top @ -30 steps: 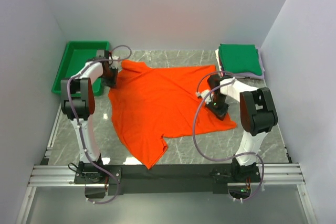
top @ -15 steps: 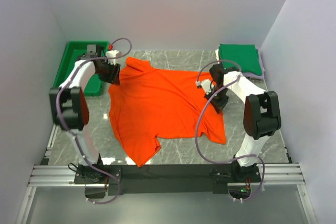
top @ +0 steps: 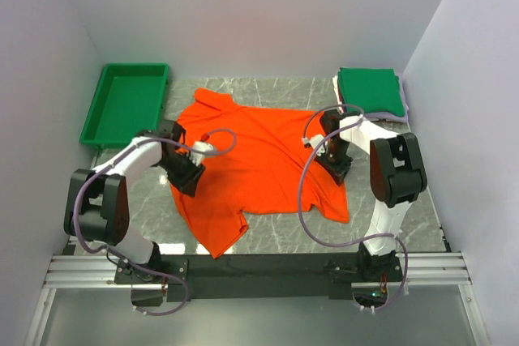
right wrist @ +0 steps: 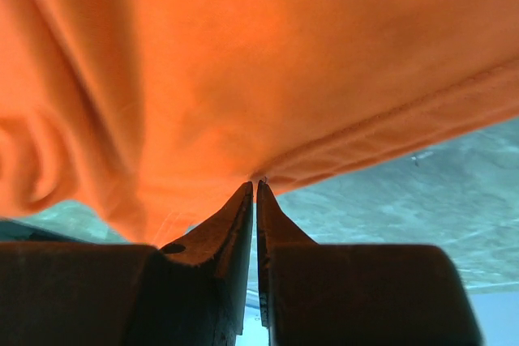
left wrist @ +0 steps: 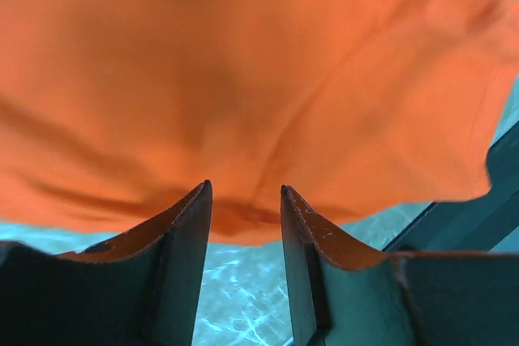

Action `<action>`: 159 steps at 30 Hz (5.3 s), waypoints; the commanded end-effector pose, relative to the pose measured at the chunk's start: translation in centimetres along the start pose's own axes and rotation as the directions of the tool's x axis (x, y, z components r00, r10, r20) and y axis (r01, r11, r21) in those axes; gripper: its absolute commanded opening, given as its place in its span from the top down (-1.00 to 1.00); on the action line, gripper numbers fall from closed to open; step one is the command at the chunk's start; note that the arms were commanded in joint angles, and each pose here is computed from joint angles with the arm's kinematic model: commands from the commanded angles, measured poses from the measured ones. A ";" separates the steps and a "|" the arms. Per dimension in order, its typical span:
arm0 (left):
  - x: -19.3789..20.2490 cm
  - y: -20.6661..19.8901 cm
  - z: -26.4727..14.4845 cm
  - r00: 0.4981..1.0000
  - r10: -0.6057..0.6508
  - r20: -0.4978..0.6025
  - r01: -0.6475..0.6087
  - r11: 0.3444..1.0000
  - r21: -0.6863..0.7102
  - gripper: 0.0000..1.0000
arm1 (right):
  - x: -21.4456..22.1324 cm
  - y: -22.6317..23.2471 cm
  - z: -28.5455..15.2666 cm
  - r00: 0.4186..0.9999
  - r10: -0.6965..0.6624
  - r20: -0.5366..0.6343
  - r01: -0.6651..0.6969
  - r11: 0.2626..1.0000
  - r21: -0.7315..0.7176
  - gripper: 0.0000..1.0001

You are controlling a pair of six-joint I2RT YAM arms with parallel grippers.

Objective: Fold and stack the t-shirts
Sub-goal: Flatten the tshirt out, then fold the tshirt

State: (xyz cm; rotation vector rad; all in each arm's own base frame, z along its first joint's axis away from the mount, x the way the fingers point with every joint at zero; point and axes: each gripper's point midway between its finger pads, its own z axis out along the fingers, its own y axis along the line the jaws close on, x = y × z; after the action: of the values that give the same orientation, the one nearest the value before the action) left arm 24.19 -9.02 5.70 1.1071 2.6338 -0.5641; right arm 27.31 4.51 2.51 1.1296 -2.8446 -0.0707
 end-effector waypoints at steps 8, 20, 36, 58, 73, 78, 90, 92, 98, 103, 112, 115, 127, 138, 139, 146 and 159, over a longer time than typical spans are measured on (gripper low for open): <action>9.4 2.5 0.6 0.933 0.124 -0.337 -0.191 0.966 -0.172 0.14 | 2.1 -3.1 1.9 0.997 0.004 -0.072 0.007 0.988 0.157 0.74; 5.0 2.0 -5.9 0.967 0.216 -0.135 -0.232 0.966 -0.116 0.01 | -1.0 -2.8 -5.1 0.991 -0.024 0.130 0.002 0.986 0.164 0.56; -1.2 9.2 -2.1 0.997 -0.061 0.050 0.072 0.960 -0.270 0.03 | 1.4 3.3 0.4 0.998 -0.047 -0.045 0.046 0.999 -0.019 0.46; -5.8 5.0 -6.8 0.987 0.007 0.162 0.010 0.995 -0.101 -0.18 | -8.7 -4.4 -10.7 0.914 0.060 0.401 -0.093 0.994 0.064 0.00; -18.5 15.0 -8.3 0.908 -0.061 0.415 0.162 0.964 -0.212 -0.28 | -19.8 -19.8 -10.1 0.773 0.209 0.599 -0.387 0.903 0.185 0.01; -19.0 15.7 -7.7 0.901 -0.087 0.425 0.188 0.961 -0.202 -0.29 | -20.3 -21.1 -7.8 0.773 0.216 0.596 -0.411 0.887 0.212 0.01; -19.9 17.1 -7.1 0.899 -0.096 0.428 0.206 0.954 -0.218 -0.30 | -20.3 -21.8 -3.8 0.791 0.292 0.537 -0.442 0.880 0.174 0.11; -19.8 17.5 -6.8 0.902 -0.095 0.420 0.204 0.953 -0.223 -0.30 | -20.0 -21.7 -3.4 0.799 0.302 0.521 -0.442 0.882 0.166 0.10; -20.3 18.5 -6.6 0.902 -0.096 0.422 0.212 0.948 -0.237 -0.30 | -18.3 -21.3 -1.7 0.829 0.335 0.449 -0.441 0.884 0.155 0.20; -21.4 20.2 -6.5 0.891 -0.103 0.442 0.240 0.933 -0.268 -0.31 | -17.8 -20.6 -0.9 0.840 0.347 0.418 -0.428 0.896 0.118 0.34; -24.2 27.2 -4.8 0.840 -0.125 0.528 0.365 0.851 -0.378 -0.29 | -18.5 -20.8 -2.1 0.821 0.330 0.466 -0.429 0.895 0.123 1.00; -24.8 28.0 -3.6 0.831 -0.136 0.540 0.374 0.855 -0.360 -0.28 | -18.4 -20.8 -2.1 0.823 0.325 0.466 -0.426 0.896 0.127 1.00; -26.7 27.8 0.5 0.761 -0.220 0.610 0.398 0.901 -0.171 -0.26 | -18.6 -20.8 -2.4 0.821 0.319 0.473 -0.422 0.898 0.128 1.00; -26.6 29.2 1.7 0.749 -0.257 0.610 0.450 0.874 -0.184 -0.08 | -18.7 -21.0 -3.1 0.820 0.305 0.485 -0.417 0.898 0.140 1.00; -26.8 28.9 1.6 0.749 -0.256 0.612 0.439 0.883 -0.167 -0.04 | -18.7 -21.0 -3.0 0.820 0.306 0.483 -0.417 0.898 0.140 1.00; -29.4 27.7 -1.0 0.684 -0.258 0.683 0.432 0.897 -0.093 0.71 | -19.0 -21.0 -3.5 0.817 0.297 0.495 -0.414 0.899 0.143 1.00; -34.5 25.8 -9.7 0.591 -0.049 0.805 0.323 0.929 -0.180 0.99 | -19.9 -21.6 -8.5 0.763 0.249 0.597 -0.429 0.885 0.179 1.00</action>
State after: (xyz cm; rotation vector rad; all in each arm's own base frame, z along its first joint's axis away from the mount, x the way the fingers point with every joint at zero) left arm 64.89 -9.49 8.24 0.2252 2.1756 -0.5307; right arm 55.53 2.49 2.57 0.6242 -3.5222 0.0361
